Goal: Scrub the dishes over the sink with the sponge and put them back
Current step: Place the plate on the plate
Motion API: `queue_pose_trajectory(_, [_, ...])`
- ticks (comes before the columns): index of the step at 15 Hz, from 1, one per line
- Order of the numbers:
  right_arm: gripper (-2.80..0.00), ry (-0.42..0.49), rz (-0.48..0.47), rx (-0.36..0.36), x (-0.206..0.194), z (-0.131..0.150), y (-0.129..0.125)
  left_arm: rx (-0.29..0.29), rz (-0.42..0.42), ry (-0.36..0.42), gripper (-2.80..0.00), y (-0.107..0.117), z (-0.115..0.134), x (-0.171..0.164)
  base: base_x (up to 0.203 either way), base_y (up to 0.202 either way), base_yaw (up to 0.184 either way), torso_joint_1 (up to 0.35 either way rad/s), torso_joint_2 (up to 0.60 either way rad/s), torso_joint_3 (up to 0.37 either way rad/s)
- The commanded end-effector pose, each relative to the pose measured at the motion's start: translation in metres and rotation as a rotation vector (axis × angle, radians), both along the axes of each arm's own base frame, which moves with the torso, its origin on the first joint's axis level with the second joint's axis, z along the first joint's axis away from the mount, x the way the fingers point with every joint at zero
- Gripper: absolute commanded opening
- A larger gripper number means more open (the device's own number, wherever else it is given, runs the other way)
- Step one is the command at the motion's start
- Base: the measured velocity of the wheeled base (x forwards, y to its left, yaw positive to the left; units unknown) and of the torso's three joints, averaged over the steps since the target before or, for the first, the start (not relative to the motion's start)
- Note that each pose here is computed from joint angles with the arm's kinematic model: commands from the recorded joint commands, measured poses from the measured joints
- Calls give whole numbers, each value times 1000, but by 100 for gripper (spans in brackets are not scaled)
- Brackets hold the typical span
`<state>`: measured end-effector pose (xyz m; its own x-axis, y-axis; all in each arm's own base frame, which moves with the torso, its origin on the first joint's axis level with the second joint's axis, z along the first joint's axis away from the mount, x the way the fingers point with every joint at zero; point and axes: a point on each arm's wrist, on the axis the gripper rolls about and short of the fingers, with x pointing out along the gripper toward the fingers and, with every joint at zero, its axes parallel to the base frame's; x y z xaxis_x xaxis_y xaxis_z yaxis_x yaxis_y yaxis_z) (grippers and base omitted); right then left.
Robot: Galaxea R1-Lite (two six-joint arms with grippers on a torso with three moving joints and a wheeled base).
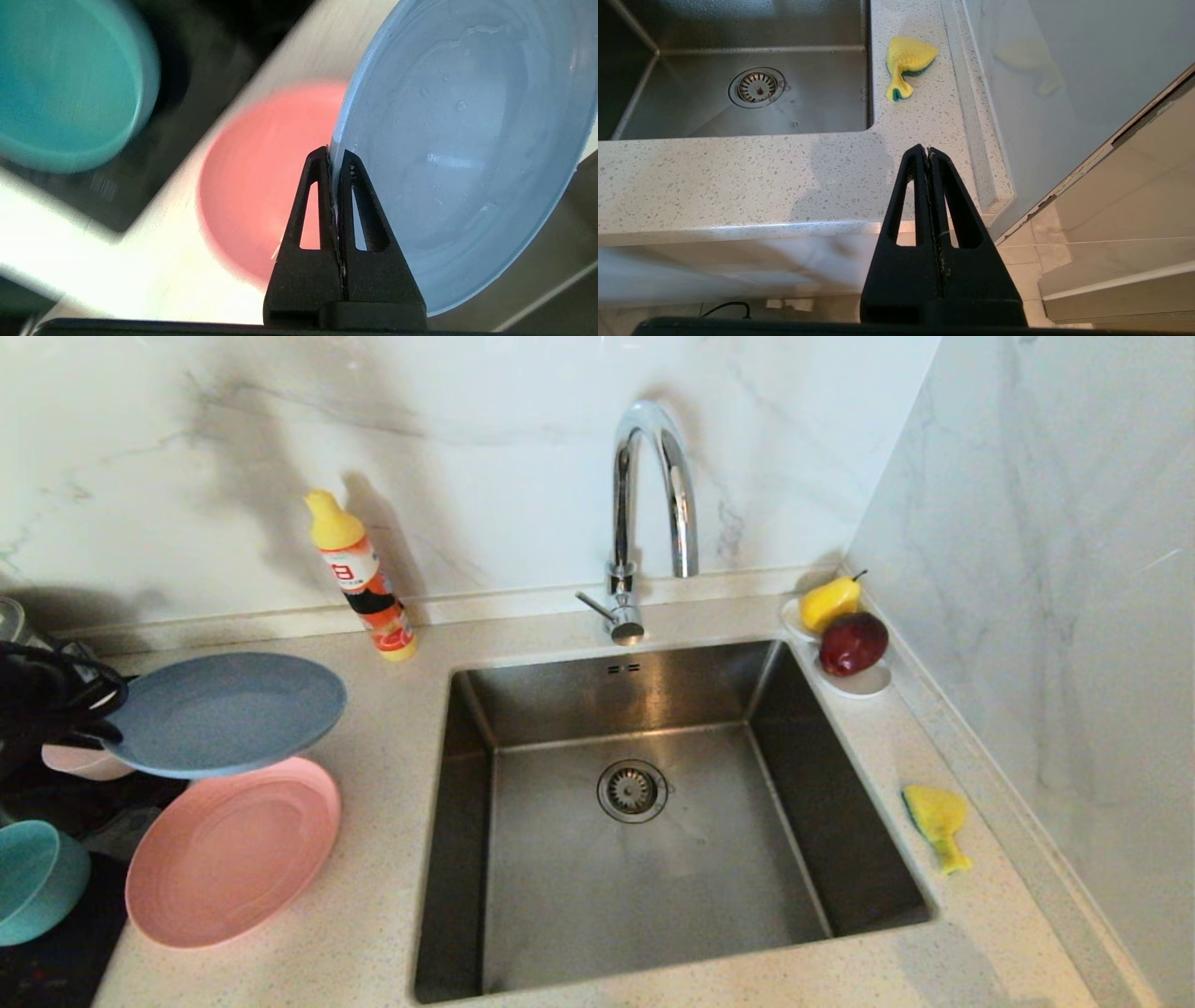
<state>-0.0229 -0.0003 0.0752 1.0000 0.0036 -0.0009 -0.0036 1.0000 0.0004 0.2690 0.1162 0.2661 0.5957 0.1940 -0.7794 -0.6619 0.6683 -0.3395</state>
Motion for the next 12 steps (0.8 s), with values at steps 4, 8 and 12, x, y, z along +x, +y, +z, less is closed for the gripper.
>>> queue_pose_trajectory(4, [-280, -1, 1, 1, 0, 0, 0, -16, 14, 103, -280, -1, -25, -40, 0, 0, 0, 0, 0, 0])
queue_pose_trajectory(8, [-280, -1, 1, 0, 0, 0, 0, -8, 4, 80, -280, 1, -46, -52, 0, 0, 0, 0, 0, 0])
queue_pose_trajectory(12, [-280, -1, 1, 0, 0, 0, 0, -86, -55, 51, -280, -3, -58, -56, 0, 0, 0, 0, 0, 0])
